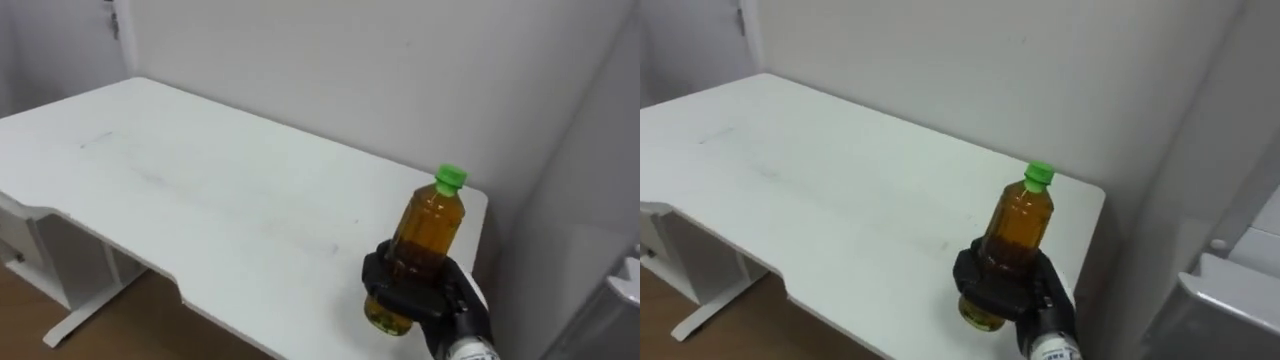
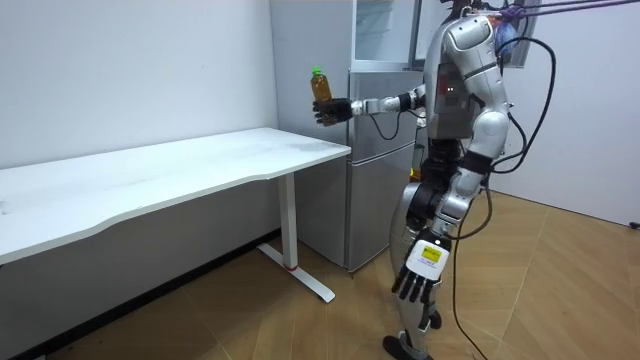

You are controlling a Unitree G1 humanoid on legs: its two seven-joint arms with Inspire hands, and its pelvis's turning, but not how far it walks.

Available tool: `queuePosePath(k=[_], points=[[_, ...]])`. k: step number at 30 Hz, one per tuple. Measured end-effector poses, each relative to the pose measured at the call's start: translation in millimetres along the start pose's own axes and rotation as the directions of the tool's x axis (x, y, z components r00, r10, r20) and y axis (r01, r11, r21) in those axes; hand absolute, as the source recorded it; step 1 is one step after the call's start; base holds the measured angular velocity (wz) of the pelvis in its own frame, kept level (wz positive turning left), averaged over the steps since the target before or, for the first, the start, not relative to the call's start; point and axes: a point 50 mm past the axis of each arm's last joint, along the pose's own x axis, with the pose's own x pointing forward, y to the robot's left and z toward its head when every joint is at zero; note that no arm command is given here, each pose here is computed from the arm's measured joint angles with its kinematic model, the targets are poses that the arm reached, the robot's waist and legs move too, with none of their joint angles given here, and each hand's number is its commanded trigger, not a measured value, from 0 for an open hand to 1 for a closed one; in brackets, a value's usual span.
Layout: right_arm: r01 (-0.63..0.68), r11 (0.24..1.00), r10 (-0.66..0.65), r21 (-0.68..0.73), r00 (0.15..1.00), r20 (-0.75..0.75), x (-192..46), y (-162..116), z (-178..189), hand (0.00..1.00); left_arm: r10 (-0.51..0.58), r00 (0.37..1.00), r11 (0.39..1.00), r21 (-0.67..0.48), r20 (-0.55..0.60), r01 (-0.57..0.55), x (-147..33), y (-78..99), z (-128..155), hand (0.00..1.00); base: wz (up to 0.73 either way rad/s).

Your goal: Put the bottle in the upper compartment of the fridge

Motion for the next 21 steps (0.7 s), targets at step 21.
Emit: queuePosePath(k=[21], points=[[-0.278, 0.954, 0.298, -0.110, 0.855, 0.425, -35.3, 26.4, 107.6, 1.00, 0.042, 0.999, 0.998, -0.039, -0.010, -0.042, 1.5, 0.5, -6.6, 0.00, -0.16]])
